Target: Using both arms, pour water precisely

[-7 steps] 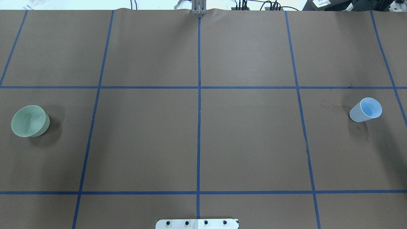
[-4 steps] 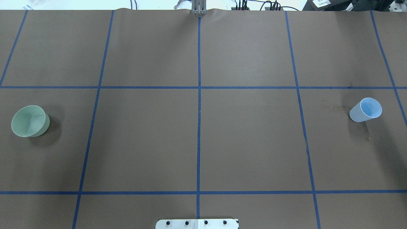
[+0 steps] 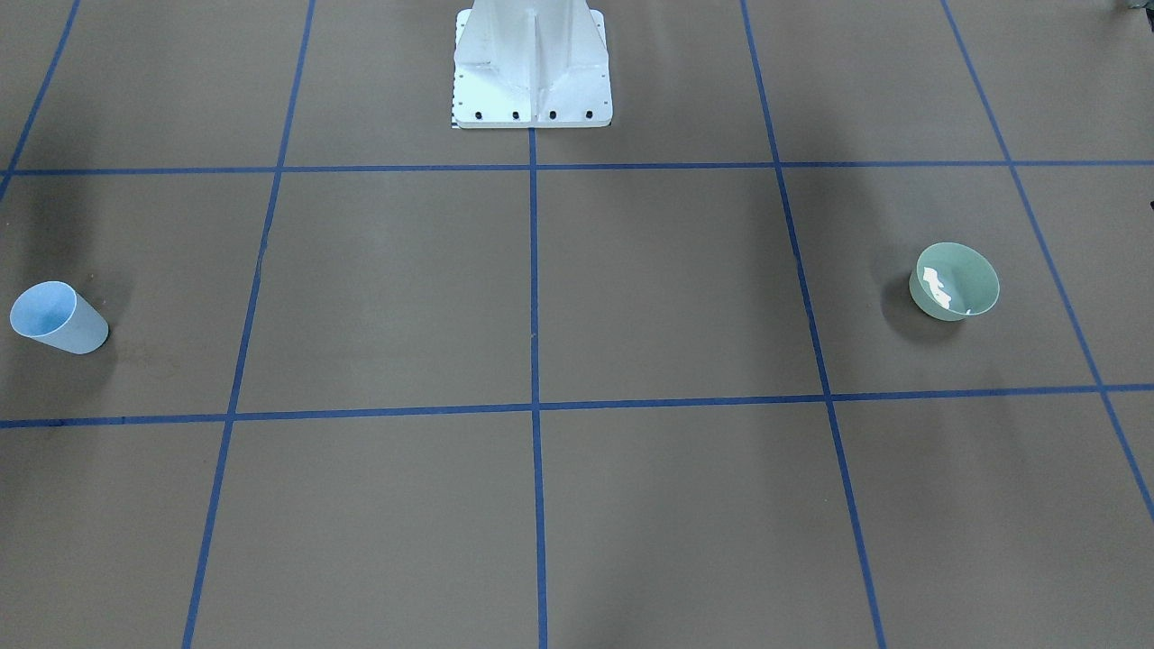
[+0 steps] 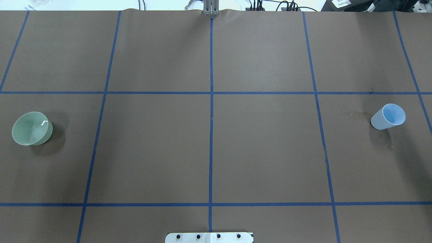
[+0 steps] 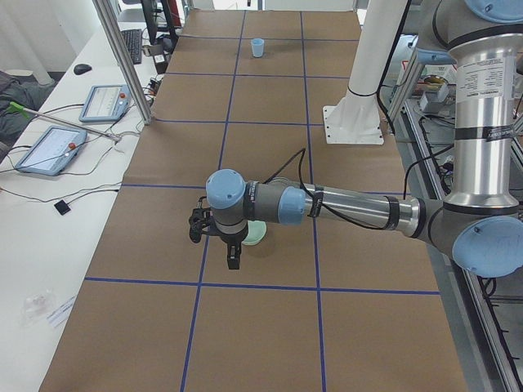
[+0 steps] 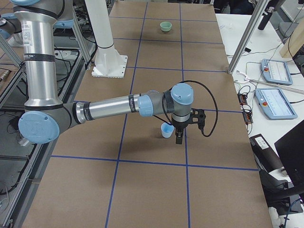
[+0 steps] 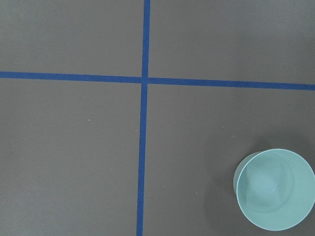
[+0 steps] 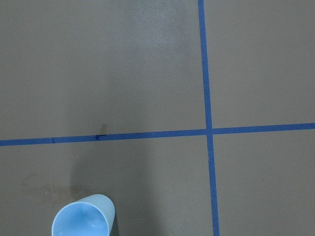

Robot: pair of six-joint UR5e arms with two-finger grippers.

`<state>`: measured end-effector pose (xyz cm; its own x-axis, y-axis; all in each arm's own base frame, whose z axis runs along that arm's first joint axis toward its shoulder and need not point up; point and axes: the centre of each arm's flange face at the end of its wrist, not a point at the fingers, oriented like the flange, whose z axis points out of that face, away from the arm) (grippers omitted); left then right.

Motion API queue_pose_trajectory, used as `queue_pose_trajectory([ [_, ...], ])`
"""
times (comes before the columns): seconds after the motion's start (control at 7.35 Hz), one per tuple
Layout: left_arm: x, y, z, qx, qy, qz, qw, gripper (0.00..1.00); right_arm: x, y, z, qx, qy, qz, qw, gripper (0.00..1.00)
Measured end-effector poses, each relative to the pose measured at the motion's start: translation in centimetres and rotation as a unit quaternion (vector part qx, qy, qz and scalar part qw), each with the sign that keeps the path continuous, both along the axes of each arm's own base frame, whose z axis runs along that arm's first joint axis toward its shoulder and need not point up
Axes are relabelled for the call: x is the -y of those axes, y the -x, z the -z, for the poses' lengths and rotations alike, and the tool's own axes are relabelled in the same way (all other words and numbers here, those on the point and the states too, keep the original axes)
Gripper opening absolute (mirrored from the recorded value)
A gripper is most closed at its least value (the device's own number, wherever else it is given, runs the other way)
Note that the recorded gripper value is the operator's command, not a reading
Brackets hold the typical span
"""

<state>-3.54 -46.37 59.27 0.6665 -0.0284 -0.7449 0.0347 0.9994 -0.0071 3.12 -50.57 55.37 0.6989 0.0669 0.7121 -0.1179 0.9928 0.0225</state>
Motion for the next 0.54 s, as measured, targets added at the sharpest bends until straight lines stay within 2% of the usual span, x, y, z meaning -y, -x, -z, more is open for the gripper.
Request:
queue_pose_trajectory([
  [0.54,0.14,-0.02,0.74,-0.001,-0.007,0.000,1.0000,1.00,0.14,0.05,0.00,0.003,0.001,0.000,1.0000,1.00],
])
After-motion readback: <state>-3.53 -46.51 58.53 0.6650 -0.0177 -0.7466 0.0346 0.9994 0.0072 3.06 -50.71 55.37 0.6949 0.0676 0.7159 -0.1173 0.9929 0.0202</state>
